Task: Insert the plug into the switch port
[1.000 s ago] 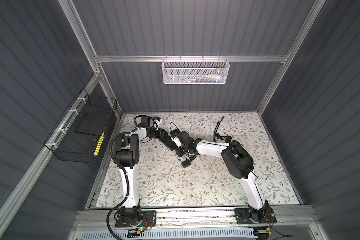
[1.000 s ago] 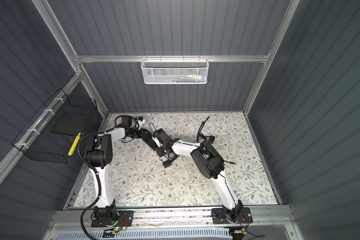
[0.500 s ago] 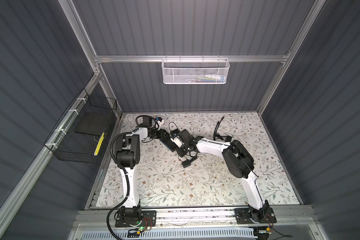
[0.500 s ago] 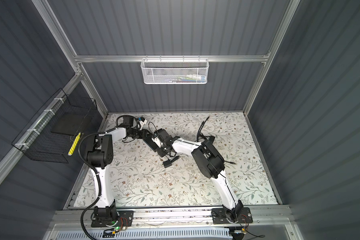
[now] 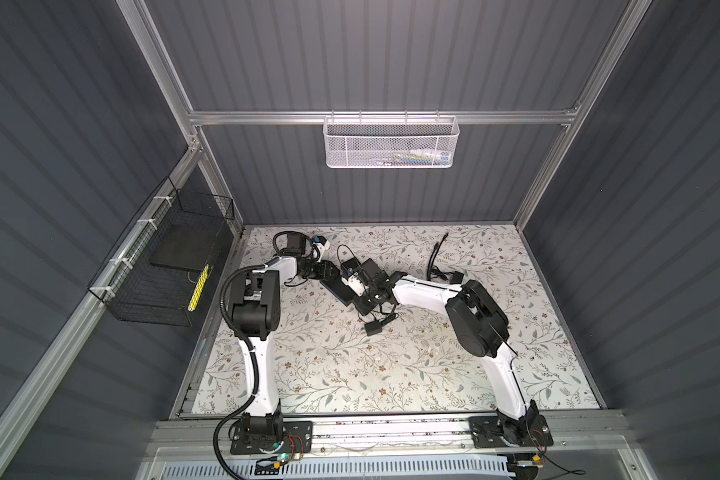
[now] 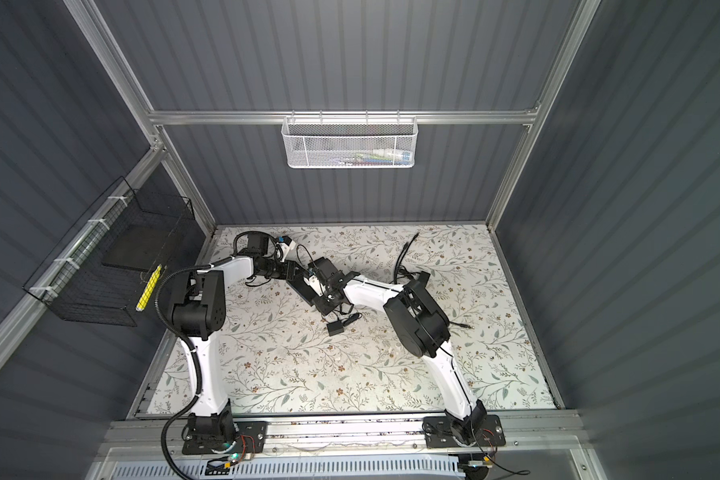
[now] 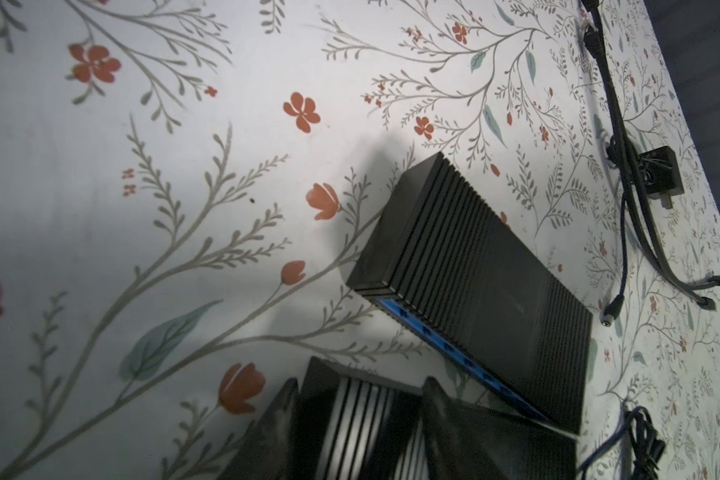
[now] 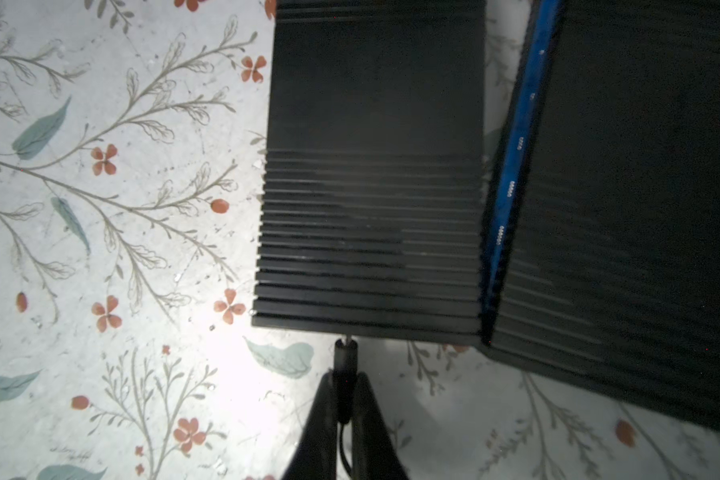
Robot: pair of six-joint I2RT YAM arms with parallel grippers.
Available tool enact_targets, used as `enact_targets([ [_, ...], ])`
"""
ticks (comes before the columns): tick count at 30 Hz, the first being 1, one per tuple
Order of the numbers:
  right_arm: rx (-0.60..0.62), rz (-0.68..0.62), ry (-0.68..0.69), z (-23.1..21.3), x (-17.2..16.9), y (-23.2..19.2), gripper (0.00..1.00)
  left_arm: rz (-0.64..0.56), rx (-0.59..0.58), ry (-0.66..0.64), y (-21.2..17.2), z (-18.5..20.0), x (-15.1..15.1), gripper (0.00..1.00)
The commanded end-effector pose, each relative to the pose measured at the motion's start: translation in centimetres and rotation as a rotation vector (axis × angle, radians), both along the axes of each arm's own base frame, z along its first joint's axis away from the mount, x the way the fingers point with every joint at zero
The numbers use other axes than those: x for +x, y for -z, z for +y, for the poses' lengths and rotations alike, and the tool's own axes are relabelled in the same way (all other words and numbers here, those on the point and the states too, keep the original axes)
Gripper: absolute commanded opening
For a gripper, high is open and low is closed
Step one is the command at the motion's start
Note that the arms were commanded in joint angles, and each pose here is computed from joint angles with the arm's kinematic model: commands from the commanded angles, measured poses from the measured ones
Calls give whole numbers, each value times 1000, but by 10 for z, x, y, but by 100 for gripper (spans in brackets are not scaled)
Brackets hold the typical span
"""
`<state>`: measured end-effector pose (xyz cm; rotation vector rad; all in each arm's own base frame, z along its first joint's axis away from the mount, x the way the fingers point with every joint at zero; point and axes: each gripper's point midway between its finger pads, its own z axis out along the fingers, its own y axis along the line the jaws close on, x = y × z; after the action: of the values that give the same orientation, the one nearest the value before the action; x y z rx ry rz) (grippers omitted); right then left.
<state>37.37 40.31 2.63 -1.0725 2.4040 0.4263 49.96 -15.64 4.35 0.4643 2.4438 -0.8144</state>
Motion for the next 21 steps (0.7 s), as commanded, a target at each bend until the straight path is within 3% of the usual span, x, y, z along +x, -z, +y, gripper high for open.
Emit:
enact_targets([
  [1, 71, -66, 0, 13, 15, -30, 9, 94, -7, 67, 5, -20, -36, 47],
  [11, 41, -6, -33, 13, 6, -37, 10, 90, 19, 80, 5, -27, -42, 47],
  [21, 72, -39, 9, 15, 14, -41, 9, 108, 17, 87, 8, -32, -47, 48],
])
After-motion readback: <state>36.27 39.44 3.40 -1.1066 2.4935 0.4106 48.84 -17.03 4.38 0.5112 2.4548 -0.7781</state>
